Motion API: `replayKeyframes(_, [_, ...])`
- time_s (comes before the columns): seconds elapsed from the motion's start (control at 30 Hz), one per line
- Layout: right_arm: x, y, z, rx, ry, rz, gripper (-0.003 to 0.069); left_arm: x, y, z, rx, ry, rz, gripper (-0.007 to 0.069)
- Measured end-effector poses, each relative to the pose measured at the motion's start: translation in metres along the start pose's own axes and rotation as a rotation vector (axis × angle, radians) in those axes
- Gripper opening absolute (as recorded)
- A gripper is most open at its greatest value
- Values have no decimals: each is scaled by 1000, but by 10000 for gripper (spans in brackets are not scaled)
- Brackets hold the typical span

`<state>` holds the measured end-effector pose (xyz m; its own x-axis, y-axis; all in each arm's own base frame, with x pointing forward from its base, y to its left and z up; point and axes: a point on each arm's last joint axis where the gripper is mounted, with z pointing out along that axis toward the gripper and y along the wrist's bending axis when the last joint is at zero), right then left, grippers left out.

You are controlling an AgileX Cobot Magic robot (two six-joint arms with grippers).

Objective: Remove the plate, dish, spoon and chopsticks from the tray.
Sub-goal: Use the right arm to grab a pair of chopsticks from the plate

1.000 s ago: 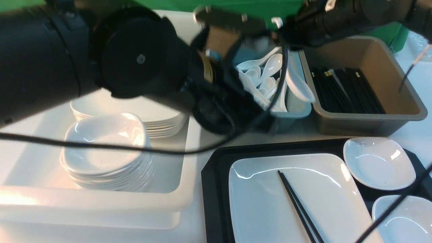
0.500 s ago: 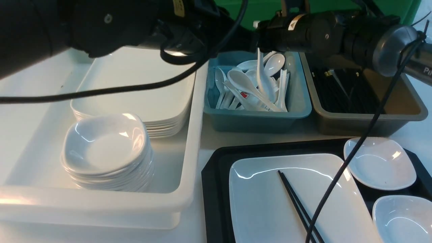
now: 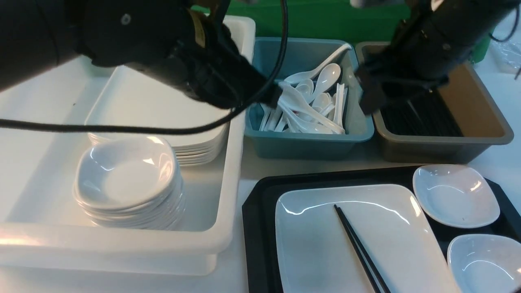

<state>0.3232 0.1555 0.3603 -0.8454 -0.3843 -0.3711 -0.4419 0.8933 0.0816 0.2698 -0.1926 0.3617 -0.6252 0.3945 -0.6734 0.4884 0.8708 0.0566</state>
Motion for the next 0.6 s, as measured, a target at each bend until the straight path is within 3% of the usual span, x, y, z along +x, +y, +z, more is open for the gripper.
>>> replayKeyframes(0.17, [48,35,42,3,209,-78,507,18,-9,-2,114,196,136,1])
replayKeyframes(0.23, [68,48,69,-2,248,-118,552,23,-17,-5,213,246,158,1])
replayKeyframes(0.33, [88,50,95,9,277,-114,591,29,-30,-7,343,277,192,1])
replayKeyframes(0.6, [114,29,138,50,323,-24,591,54,-66,-3,442,352,336,1])
